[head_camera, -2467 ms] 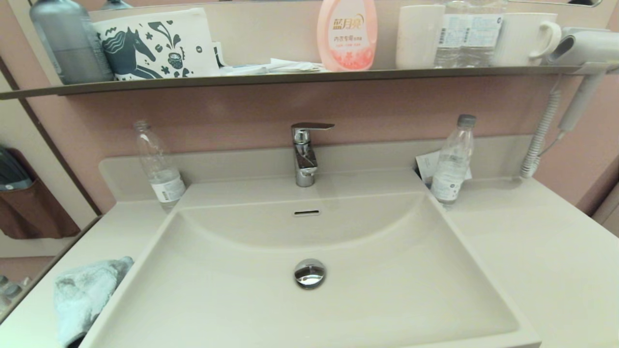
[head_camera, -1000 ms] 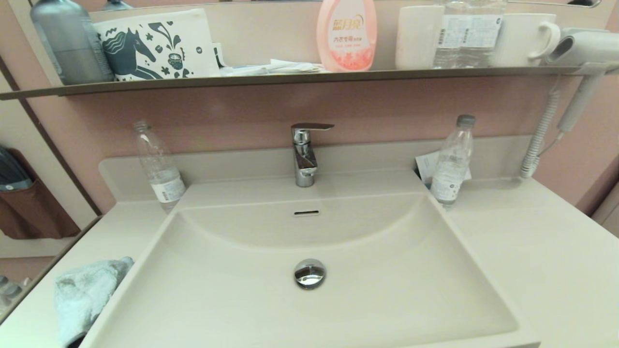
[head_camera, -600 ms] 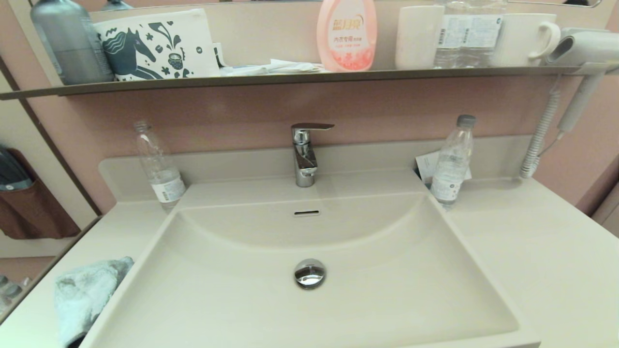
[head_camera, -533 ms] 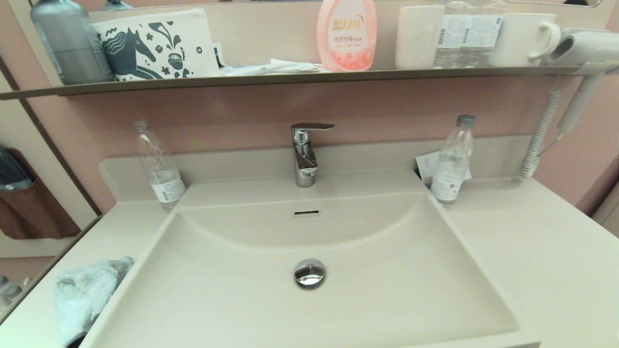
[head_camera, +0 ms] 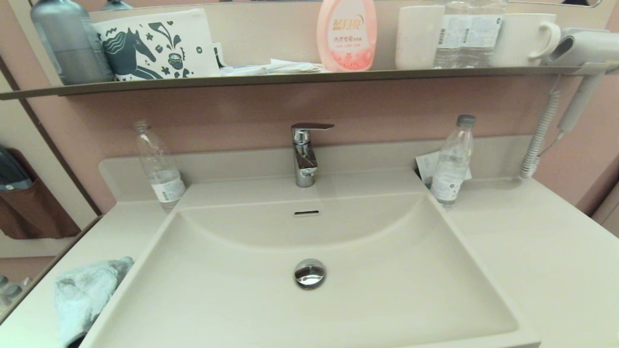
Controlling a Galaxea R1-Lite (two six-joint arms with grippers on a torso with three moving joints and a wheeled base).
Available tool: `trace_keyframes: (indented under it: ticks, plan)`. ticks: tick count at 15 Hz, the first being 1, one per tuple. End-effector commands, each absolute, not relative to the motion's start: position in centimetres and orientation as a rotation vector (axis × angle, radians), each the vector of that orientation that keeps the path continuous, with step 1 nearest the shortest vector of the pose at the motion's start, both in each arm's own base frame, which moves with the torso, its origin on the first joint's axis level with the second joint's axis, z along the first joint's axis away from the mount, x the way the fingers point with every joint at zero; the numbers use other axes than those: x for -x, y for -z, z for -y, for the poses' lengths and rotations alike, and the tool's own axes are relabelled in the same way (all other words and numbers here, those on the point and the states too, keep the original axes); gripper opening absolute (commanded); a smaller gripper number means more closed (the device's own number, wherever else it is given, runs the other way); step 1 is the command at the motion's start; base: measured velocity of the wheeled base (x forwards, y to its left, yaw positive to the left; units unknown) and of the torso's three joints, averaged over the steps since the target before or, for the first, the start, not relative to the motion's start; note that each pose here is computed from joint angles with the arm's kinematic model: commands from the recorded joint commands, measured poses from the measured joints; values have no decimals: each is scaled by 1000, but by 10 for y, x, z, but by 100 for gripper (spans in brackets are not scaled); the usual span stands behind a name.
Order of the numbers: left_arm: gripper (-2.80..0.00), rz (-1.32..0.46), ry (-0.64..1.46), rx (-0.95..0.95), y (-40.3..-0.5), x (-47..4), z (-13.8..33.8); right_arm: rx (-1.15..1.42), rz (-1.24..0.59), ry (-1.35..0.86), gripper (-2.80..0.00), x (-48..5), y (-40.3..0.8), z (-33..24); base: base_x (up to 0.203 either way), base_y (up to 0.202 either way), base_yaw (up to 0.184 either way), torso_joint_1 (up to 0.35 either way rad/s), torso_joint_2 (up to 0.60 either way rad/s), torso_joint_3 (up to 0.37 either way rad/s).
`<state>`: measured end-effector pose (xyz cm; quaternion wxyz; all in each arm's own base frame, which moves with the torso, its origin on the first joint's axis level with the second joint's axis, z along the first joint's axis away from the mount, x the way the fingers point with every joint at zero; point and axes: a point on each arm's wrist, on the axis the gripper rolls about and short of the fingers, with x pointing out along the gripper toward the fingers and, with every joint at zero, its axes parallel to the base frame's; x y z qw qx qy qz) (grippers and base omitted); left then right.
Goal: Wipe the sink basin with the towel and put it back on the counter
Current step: Pick up the cloth
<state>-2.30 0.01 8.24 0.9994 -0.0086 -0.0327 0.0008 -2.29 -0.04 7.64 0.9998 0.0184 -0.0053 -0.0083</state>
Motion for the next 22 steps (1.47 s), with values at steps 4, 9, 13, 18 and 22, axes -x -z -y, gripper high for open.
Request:
trace_keyframes:
  ticks: [4, 9, 13, 18, 22]
  plan:
    - [-280, 4, -9, 10, -138, 11, 0, -37, 10, 17, -280, 23, -76, 0, 0, 0, 0, 0, 0, 0]
    - [-280, -285, -92, 1, -192, -34, -2, -37, 10, 17, -280, 23, -76, 0, 0, 0, 0, 0, 0, 0]
    - [-280, -616, -219, 34, -211, -69, -9, -37, 10, 17, -280, 23, -76, 0, 0, 0, 0, 0, 0, 0]
    - [0, -748, -303, 102, -205, -93, -18, -37, 10, 17, -280, 23, -76, 0, 0, 0, 0, 0, 0, 0]
    - [0, -795, -344, 182, -198, -123, -23, -37, 10, 17, -280, 23, -76, 0, 0, 0, 0, 0, 0, 0]
